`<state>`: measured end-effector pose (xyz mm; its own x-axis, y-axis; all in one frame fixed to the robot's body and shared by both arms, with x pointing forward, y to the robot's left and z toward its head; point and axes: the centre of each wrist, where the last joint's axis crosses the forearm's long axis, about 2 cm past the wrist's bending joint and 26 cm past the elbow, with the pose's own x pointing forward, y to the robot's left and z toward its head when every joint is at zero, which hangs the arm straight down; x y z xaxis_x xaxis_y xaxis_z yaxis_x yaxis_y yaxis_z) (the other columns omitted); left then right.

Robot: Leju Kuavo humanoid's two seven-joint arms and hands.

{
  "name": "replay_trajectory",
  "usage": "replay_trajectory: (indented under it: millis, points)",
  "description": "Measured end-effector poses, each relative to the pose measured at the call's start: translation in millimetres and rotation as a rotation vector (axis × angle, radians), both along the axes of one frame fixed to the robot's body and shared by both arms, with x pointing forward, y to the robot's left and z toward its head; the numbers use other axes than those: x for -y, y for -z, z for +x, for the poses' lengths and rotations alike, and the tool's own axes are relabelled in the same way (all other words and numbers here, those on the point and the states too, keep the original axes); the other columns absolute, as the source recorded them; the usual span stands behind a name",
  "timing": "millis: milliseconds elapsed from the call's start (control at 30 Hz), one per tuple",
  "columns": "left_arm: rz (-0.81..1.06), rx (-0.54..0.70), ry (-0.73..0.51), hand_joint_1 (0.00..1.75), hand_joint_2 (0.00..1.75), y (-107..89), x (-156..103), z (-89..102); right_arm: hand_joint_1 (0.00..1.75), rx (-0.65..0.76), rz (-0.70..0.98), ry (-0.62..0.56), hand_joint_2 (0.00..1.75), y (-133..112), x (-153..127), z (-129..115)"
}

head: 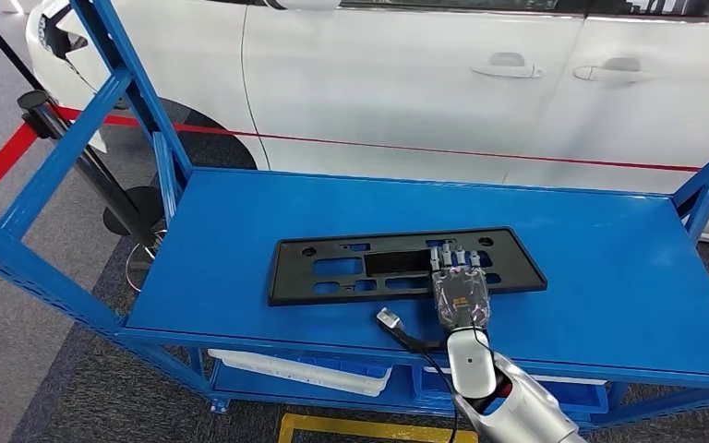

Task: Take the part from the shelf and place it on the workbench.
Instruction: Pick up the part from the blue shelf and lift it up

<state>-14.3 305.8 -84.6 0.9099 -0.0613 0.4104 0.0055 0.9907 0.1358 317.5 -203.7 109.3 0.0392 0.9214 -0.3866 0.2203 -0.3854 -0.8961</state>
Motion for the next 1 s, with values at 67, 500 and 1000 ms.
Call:
replay_trajectory:
  millis: [67, 500, 1000]
  points:
    - [0.000, 0.000, 0.000, 0.00, 0.00, 0.0, 0, -0.1, 1.75, 0.004, 0.008, -0.006, 1.75, 0, -1, -2]
    - [0.003, 0.004, 0.001, 0.00, 0.00, 0.0, 0, -0.6, 1.75, 0.044, 0.063, -0.045, 1.75, 1, -3, -11]
    - [0.017, -0.012, -0.055, 0.00, 0.00, 0.0, 0, -0.9, 1.75, 0.053, 0.730, -0.362, 1.75, -93, -30, -21]
